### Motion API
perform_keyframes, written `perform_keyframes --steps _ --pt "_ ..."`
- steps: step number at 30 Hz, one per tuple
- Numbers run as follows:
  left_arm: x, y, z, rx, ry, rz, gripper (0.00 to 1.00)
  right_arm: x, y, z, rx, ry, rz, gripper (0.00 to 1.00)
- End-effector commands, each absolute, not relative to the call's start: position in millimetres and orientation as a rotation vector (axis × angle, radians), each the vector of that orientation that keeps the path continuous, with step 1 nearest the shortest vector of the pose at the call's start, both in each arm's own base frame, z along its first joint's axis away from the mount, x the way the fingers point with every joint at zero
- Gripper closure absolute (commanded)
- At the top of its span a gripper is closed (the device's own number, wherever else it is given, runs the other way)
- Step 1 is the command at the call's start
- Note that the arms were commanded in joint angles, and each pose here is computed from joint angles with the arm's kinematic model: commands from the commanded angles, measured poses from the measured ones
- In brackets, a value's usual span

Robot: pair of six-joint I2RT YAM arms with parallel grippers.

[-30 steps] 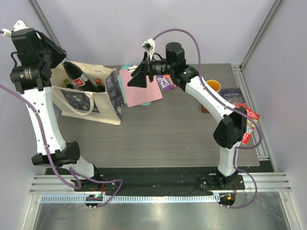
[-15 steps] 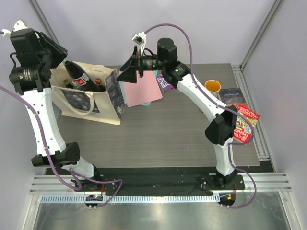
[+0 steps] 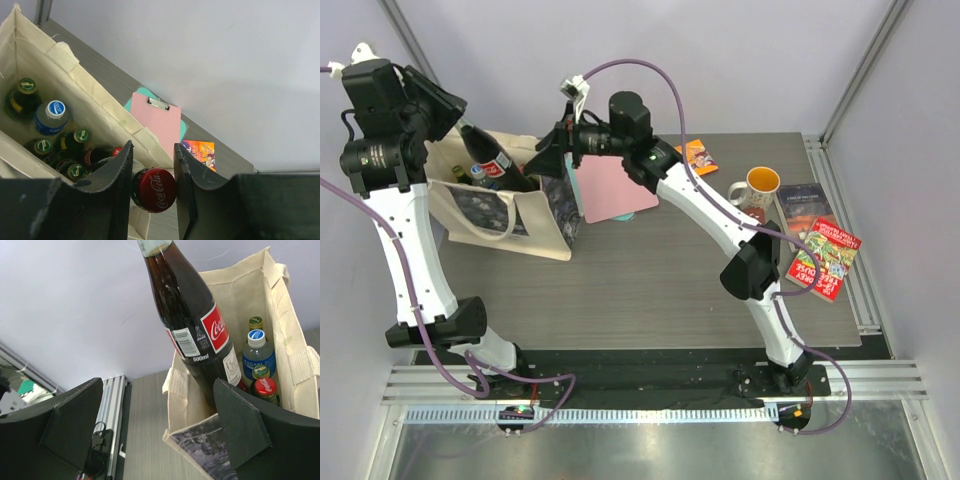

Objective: Take the beverage out of the canvas bag
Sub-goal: Place the drink at the center of the board.

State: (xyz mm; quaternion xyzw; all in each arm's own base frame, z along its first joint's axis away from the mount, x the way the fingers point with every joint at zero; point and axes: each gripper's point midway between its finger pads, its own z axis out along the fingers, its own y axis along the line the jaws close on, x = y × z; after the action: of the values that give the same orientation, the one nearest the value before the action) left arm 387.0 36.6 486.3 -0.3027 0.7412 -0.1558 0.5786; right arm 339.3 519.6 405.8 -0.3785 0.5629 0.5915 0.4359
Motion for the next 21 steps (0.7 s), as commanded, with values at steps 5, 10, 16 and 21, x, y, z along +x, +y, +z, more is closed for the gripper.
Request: perform_keyframes --steps 5,10,16,21 --pt "351 10 617 -0.52 1.327 -0.556 1.0 351 531 448 -0.862 1.243 1.293 0.02" --pt "352 7 615 -0.516 1.336 -0.566 1.0 365 542 436 -0.837 1.238 1.2 0.02" --pt "354 7 604 -0.521 1.364 -0.563 1.0 361 565 420 -0.846 1.224 1.156 0.0" --pt "356 4 597 -0.52 1.387 -0.571 1.0 359 581 421 -0.806 1.174 1.114 0.0"
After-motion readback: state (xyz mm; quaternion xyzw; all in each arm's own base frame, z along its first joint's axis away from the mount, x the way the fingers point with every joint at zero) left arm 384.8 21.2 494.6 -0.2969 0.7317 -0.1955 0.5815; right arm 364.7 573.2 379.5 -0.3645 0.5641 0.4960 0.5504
